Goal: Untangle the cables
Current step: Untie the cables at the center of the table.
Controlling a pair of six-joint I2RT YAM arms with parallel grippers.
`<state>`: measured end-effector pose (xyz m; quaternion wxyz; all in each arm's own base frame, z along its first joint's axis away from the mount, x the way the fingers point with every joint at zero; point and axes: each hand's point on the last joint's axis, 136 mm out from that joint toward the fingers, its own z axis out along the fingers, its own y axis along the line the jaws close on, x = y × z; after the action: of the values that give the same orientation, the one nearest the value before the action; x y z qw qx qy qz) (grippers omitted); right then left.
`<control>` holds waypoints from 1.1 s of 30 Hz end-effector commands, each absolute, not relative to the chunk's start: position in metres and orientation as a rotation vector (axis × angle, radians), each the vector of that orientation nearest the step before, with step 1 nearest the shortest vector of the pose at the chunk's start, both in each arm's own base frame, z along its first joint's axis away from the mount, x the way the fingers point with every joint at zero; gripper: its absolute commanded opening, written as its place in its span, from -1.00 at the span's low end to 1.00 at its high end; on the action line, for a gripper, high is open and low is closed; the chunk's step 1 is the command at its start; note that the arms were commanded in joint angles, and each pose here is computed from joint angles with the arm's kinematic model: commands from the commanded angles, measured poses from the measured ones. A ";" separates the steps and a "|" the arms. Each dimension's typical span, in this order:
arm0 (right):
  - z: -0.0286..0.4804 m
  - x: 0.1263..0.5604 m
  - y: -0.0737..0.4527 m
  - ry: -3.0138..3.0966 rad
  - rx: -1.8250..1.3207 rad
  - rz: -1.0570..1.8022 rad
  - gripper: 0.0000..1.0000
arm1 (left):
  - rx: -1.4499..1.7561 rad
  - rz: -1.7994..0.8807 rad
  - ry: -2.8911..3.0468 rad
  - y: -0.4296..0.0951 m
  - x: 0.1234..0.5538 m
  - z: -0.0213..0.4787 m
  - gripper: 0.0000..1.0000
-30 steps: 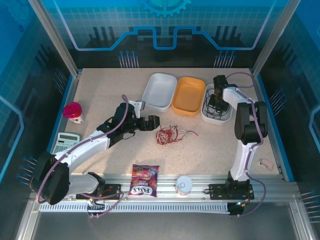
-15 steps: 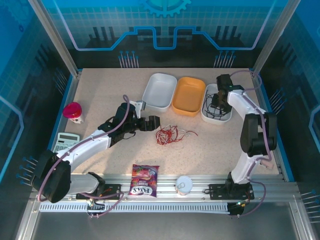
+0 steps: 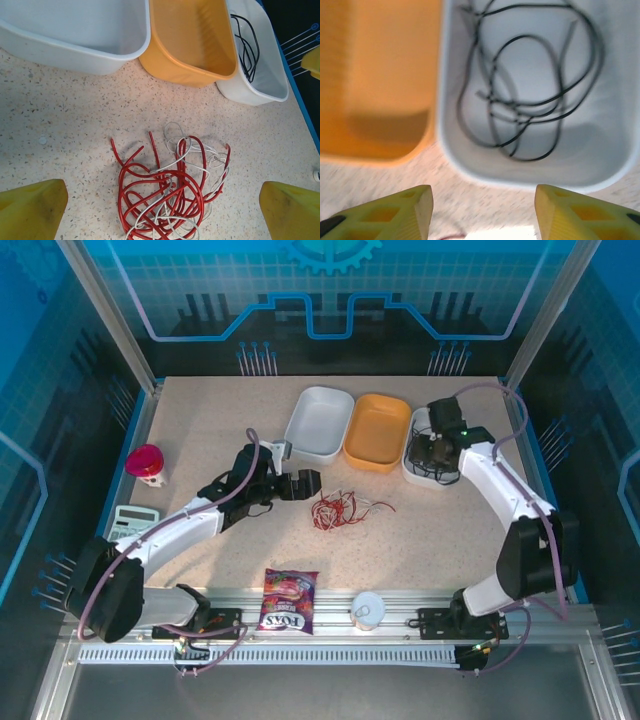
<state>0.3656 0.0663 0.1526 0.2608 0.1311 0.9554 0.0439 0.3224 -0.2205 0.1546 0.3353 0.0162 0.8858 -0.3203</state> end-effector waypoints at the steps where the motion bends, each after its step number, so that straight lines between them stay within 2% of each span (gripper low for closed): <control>1: 0.149 0.339 0.101 2.612 0.310 0.195 0.13 | 0.014 -0.840 2.354 -0.222 0.326 0.150 0.98; 6: 0.121 0.306 0.129 2.662 0.367 0.269 0.13 | 0.052 -0.854 2.413 -0.230 0.323 0.134 0.98; 11: 0.084 0.287 0.147 2.684 0.497 0.374 0.32 | 0.154 -0.806 2.459 -0.248 0.325 0.120 0.98; 19: 0.064 0.289 0.152 2.639 0.649 0.460 0.54 | 0.331 -0.722 2.520 -0.279 0.331 0.091 0.95; 23: 0.059 0.293 0.153 2.652 0.664 0.444 0.62 | 0.394 -0.708 2.524 -0.292 0.330 0.084 0.85; 33: 0.038 0.305 0.167 2.741 0.669 0.425 0.57 | 0.410 -0.641 2.564 -0.299 0.338 0.060 0.46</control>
<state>0.2961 0.1577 0.0329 0.1427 0.2276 0.9541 0.1323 0.3339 -0.2975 0.0629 0.2296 0.1399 0.9310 -0.2469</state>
